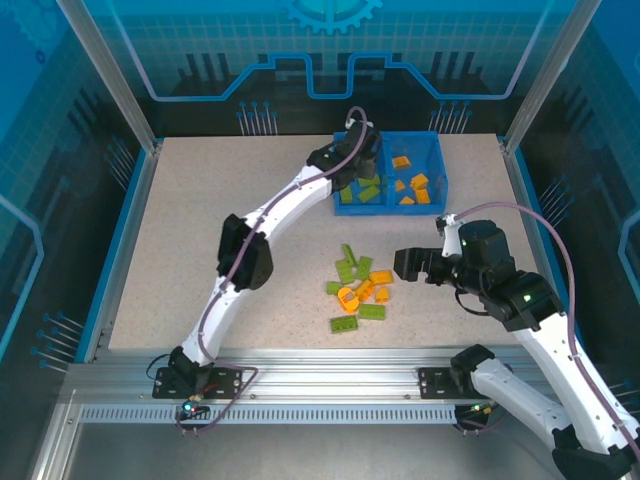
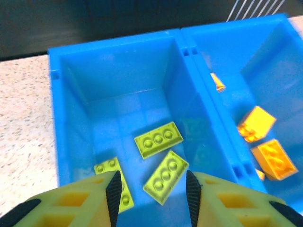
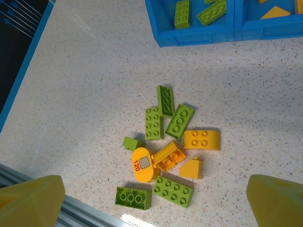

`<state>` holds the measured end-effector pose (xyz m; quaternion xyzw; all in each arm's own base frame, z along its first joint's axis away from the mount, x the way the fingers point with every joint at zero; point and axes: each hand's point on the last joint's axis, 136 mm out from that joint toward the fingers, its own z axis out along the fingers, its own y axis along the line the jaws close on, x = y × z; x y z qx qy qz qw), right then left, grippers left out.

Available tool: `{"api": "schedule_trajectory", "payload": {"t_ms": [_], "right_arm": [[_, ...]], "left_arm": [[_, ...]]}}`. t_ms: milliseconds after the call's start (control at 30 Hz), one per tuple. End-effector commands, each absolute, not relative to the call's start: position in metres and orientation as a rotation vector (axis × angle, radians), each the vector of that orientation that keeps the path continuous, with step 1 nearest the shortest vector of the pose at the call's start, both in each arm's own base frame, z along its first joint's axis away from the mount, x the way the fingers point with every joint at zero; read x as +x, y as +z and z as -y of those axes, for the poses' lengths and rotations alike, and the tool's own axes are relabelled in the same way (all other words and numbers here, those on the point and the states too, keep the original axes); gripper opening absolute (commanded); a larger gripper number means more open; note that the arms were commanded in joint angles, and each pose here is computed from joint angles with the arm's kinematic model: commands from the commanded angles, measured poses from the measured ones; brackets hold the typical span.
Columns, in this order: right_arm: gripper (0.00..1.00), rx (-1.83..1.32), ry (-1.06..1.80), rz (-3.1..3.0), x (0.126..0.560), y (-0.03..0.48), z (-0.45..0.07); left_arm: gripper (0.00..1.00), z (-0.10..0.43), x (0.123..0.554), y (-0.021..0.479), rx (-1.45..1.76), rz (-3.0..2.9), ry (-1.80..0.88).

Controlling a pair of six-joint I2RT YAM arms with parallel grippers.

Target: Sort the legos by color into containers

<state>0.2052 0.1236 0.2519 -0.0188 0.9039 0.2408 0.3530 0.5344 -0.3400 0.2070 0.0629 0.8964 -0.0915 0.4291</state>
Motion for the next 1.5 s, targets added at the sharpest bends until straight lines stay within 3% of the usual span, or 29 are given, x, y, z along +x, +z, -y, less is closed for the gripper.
{"api": "schedule_trajectory", "payload": {"t_ms": [0,133,333,500,633,867,967,1467], "right_arm": [[1.0,-0.056,0.622,-2.362,0.208,0.244,-0.129],[1.0,-0.081,0.618,-2.423,0.217,0.226,-0.139],[1.0,-0.125,0.532,-2.53,0.24,0.189,-0.154],[0.91,0.07,0.373,-2.673,0.26,0.14,-0.144],[0.89,0.271,0.367,-2.765,0.264,0.104,-0.148],[0.89,0.787,0.362,-2.773,0.263,0.07,-0.14],[0.84,0.974,0.266,-2.777,0.256,0.057,-0.129],[0.79,1.202,0.243,-2.803,0.282,0.025,-0.153]], "left_arm": [[0.43,0.346,0.476,0.306,0.172,-2.077,-0.44],[0.43,0.334,0.392,0.345,0.288,-1.954,-0.563],[0.42,0.306,0.276,0.353,0.67,-1.81,-0.638],[0.48,0.277,0.203,0.329,1.086,-1.658,-0.593],[0.59,0.255,0.166,0.288,1.38,-1.513,-0.484],[0.86,0.247,0.143,0.241,1.614,-1.368,-0.415],[0.95,0.247,0.137,0.228,1.672,-1.394,-0.443],[0.99,0.245,0.131,0.212,1.722,-1.413,-0.465]]}}
